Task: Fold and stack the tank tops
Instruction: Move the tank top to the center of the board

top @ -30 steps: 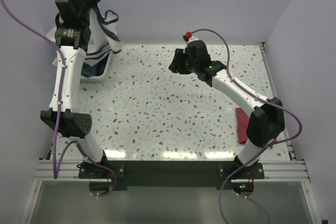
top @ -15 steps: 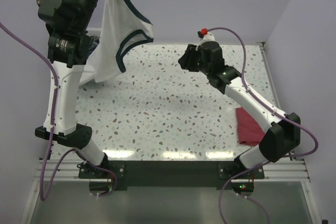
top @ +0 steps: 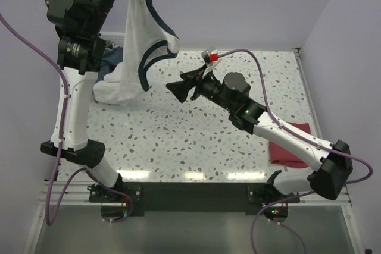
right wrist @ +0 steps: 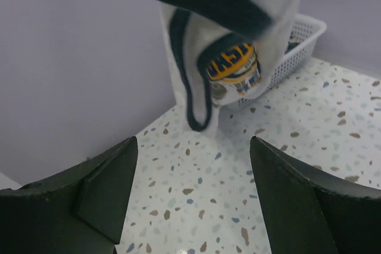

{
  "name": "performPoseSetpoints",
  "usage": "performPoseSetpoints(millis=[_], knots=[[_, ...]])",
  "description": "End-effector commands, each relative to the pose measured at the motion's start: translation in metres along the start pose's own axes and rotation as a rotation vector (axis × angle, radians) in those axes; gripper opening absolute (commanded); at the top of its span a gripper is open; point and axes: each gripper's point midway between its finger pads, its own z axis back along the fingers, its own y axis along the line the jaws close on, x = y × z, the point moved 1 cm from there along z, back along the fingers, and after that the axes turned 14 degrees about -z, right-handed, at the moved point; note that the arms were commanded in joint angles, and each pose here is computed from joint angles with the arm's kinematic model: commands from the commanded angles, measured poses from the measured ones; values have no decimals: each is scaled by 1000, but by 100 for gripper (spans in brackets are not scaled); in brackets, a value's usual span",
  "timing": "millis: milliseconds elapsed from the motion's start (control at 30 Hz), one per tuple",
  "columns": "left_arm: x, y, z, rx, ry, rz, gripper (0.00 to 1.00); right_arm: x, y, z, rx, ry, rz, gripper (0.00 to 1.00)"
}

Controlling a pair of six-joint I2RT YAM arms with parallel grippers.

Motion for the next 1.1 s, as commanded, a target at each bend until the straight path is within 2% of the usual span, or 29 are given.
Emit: performPoseSetpoints(millis=[0, 300, 500, 733, 933, 1000, 1067], knots=[[27, -18, 7, -57, -75, 7, 0, 59, 47, -2, 93, -225, 91, 80], [23, -21, 15, -63, -45, 19, 0, 104, 29, -28, -91, -406, 165, 81], [24, -22, 23, -58, -34, 12, 0, 119, 18, -28, -200, -432, 213, 80], [17, -25, 28, -69, -10, 18, 0, 119, 13, -42, -236, -387, 238, 79], [21, -30, 35, -84, -9, 25, 0, 124, 9, -30, -268, -427, 215, 78], [21, -35, 36, -111, -4, 40, 0, 131, 15, -31, -265, -432, 231, 72], [18, -42, 35, -142, 8, 50, 0, 135, 16, -29, -272, -437, 237, 51]])
